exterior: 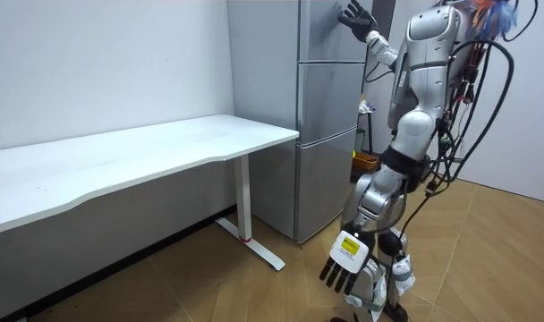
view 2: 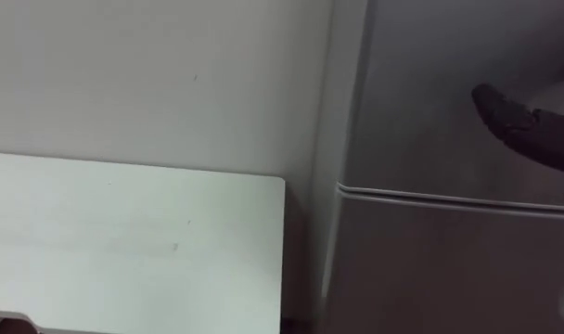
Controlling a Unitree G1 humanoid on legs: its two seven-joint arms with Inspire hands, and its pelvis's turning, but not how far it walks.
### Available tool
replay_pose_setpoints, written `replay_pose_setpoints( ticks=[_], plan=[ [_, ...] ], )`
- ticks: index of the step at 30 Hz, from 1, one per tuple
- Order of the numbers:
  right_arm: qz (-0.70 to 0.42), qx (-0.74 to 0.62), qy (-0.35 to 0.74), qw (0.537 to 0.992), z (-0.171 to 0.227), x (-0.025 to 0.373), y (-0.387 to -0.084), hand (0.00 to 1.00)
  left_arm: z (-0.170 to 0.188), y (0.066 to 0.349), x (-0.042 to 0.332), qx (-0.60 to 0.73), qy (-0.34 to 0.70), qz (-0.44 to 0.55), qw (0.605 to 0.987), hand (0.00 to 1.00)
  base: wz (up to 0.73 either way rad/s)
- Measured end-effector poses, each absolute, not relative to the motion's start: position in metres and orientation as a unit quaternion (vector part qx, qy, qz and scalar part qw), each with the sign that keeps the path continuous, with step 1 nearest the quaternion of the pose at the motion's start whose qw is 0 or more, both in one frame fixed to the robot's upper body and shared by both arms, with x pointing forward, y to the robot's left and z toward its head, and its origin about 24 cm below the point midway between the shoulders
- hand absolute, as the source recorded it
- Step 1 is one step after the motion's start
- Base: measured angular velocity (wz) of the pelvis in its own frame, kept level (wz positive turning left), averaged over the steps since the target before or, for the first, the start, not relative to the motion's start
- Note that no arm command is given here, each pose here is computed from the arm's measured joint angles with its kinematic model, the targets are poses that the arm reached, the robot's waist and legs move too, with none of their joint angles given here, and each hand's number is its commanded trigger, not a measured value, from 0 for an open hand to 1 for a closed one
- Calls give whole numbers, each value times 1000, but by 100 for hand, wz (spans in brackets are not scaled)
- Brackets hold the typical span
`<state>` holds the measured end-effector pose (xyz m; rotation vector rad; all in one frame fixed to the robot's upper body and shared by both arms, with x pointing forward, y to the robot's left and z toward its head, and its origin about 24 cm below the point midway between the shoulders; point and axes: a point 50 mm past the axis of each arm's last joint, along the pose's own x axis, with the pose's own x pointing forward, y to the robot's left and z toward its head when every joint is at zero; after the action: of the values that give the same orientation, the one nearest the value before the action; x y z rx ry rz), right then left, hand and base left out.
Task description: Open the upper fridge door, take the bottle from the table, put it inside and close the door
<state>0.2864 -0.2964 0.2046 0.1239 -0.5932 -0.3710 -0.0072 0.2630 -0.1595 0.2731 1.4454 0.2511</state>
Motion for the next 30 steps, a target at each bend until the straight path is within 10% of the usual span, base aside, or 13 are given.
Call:
replay_pose_setpoints(
  ticks=[30],
  plan=[
    [-210,80,-194,955,195,324,-315,0,-153,270,-7,143,666,99,726,0,2]
  ],
)
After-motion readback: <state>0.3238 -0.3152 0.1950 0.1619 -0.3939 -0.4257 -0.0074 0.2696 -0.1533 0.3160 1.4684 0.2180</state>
